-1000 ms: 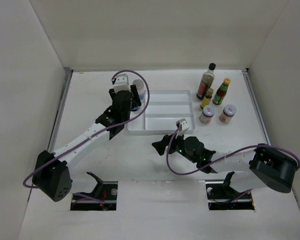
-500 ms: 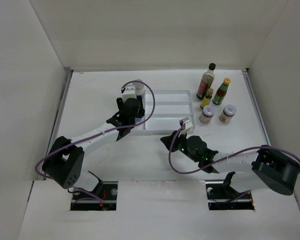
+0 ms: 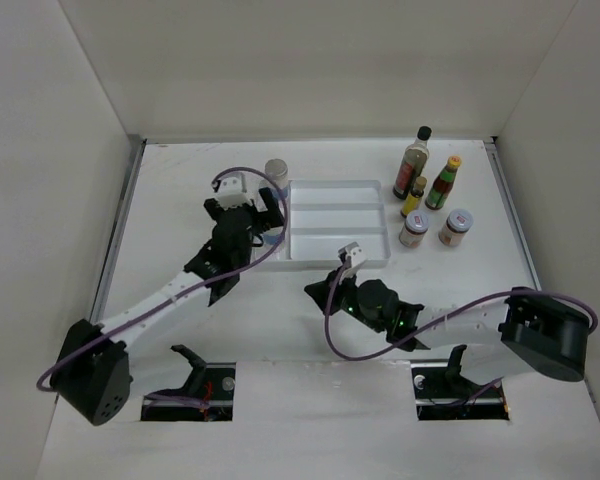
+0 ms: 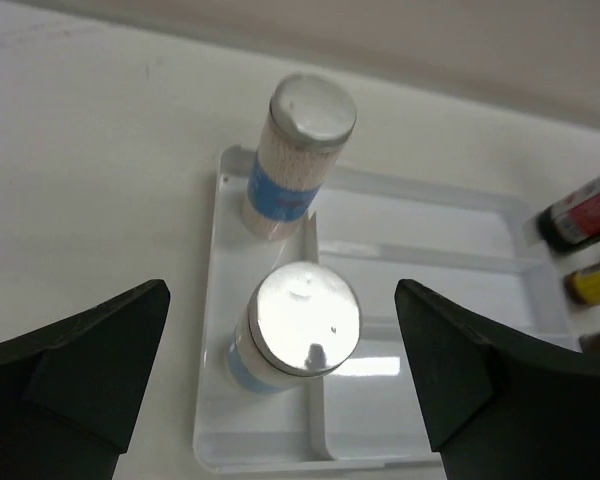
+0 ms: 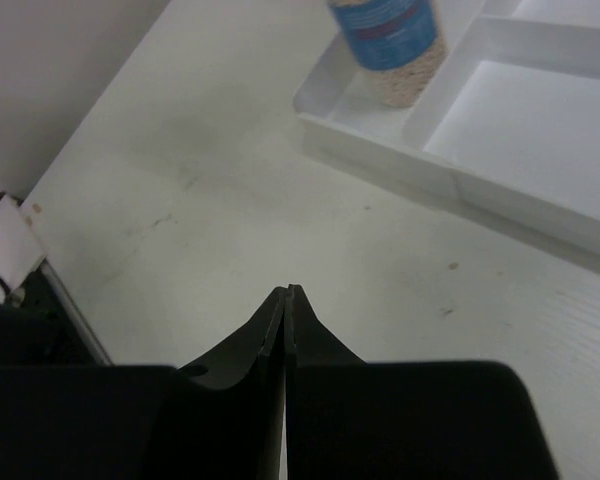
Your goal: Organize the condiment bottles
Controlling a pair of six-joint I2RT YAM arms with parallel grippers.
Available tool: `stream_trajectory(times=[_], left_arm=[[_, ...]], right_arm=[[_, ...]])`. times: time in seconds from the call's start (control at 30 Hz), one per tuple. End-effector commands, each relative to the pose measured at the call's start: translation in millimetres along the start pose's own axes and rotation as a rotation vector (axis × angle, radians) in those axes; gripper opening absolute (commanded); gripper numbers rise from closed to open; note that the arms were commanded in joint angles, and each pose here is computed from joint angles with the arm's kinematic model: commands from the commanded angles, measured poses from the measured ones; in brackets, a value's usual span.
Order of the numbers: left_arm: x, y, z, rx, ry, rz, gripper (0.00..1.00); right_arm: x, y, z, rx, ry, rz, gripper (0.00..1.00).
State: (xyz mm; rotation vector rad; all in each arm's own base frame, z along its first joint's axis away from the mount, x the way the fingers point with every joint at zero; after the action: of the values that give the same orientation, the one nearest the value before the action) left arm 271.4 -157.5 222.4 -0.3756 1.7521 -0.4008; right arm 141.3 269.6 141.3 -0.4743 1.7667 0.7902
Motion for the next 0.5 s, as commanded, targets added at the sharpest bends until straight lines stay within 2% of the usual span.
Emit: stream_trajectory(times=[0.0,0.1,0.23,0.3,0.47], left_arm=[[-47.0,-1.9,-17.4,0.09,-0.216,-0.149,1.0],[-61.2,25.5,-31.1,0.038,-0.341,-0.223,1.0],[-48.8,70.1,-39.9,-0.104,-0.437,-0.33,1.0],[-34.5,84.1,-37.6,-0.134,-0.425,-0.377,1.0],[2.8,86.5,-21.8,-0.112,-0.282,-0.411,1.0]], right_arm=[[-18.9,26.7,7.7,-0.069,-0.051,-0.035,0.05],[-35.8,29.3,13.3,-0.018,-0.067,-0.082,0.04],[-90.6,18.4,30.1,0.085,-0.098,-0.09,0.08],[-123.8,-1.4,43.0,0.193,-0.124,-0.105,0.12],[-200.7,-75.4,65.0,0.516,-0.207,-0.166,0.39]])
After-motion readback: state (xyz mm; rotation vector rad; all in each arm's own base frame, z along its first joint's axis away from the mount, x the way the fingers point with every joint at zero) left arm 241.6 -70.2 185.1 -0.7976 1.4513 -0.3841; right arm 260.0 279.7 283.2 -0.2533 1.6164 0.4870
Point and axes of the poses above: each gripper's point midway between its finger pads, its own z axis out along the fingers, its own y axis along the line the jaws close on, x = y × z, the point moved 9 cm from there along -z, back along the fingers, and after that the axes turned 12 degrees about -z, right-handed, at the moved point
